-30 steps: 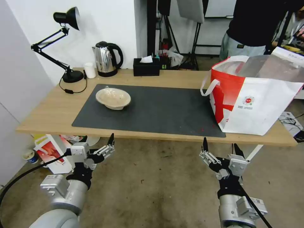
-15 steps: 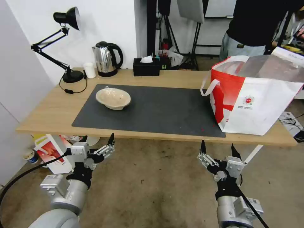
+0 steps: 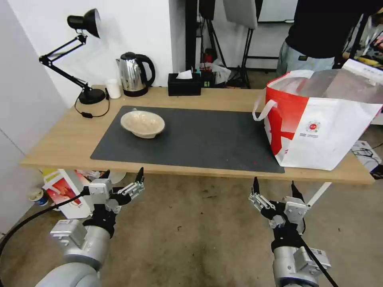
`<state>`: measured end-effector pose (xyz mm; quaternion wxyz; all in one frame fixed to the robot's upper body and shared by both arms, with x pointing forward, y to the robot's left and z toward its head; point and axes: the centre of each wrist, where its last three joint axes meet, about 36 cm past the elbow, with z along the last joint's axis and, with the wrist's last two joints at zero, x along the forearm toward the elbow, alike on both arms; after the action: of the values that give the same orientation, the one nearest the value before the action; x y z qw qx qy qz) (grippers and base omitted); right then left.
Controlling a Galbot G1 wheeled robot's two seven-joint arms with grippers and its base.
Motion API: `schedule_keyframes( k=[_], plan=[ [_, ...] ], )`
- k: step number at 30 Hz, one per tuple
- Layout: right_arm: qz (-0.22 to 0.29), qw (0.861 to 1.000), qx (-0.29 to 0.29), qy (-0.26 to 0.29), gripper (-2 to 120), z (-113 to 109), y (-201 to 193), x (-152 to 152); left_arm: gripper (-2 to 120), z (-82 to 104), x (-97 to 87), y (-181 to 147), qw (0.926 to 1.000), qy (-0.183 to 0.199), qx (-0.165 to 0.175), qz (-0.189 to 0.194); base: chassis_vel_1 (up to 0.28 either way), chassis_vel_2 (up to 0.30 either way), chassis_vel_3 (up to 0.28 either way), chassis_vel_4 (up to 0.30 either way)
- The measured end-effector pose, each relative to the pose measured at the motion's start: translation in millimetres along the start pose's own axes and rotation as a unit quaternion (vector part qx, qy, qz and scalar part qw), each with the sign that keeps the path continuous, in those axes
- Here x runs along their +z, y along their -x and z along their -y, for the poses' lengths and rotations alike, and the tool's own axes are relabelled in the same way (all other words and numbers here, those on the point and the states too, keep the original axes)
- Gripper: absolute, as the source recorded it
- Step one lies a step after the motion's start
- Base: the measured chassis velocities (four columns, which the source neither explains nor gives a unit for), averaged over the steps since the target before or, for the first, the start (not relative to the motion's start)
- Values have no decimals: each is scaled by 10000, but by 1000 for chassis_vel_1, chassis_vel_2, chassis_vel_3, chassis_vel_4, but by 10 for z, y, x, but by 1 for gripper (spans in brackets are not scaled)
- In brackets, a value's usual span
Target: Pick up the trash from the table and place it into the takeout bag.
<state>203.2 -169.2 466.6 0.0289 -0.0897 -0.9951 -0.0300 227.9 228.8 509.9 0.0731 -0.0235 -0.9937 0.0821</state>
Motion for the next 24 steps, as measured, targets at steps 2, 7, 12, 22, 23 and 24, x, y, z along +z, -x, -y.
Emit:
schedule_keyframes(
  k=[2, 7, 12, 22, 23, 24],
  plan=[
    [0, 10000, 0, 0, 100, 0, 0, 0, 100, 0, 0, 0, 10000, 1, 1, 0, 0, 0, 0, 0],
    [3, 10000, -1, -2, 100, 1, 1, 0, 100, -26, -19, 11, 10000, -30, 1, 29, 0, 0, 0, 0],
    [5, 10000, -3, -3, 100, 1, 1, -1, 100, -109, -126, 87, 9994, -270, -57, 216, 0, 0, 0, 0],
    [10, 10000, -4, -2, 100, 1, 1, -3, 100, -471, -512, 209, 9931, -1026, -168, 548, 0, 0, 0, 0],
    [11, 10000, -4, -1, 100, 1, 1, -3, 100, -520, -598, 232, 9916, -1145, -140, 585, 0, 0, 0, 0],
    [11, 10000, -5, -1, 100, 1, 1, -4, 100, -557, -671, 250, 9904, -1248, -109, 588, 0, 0, 0, 0]
  ],
)
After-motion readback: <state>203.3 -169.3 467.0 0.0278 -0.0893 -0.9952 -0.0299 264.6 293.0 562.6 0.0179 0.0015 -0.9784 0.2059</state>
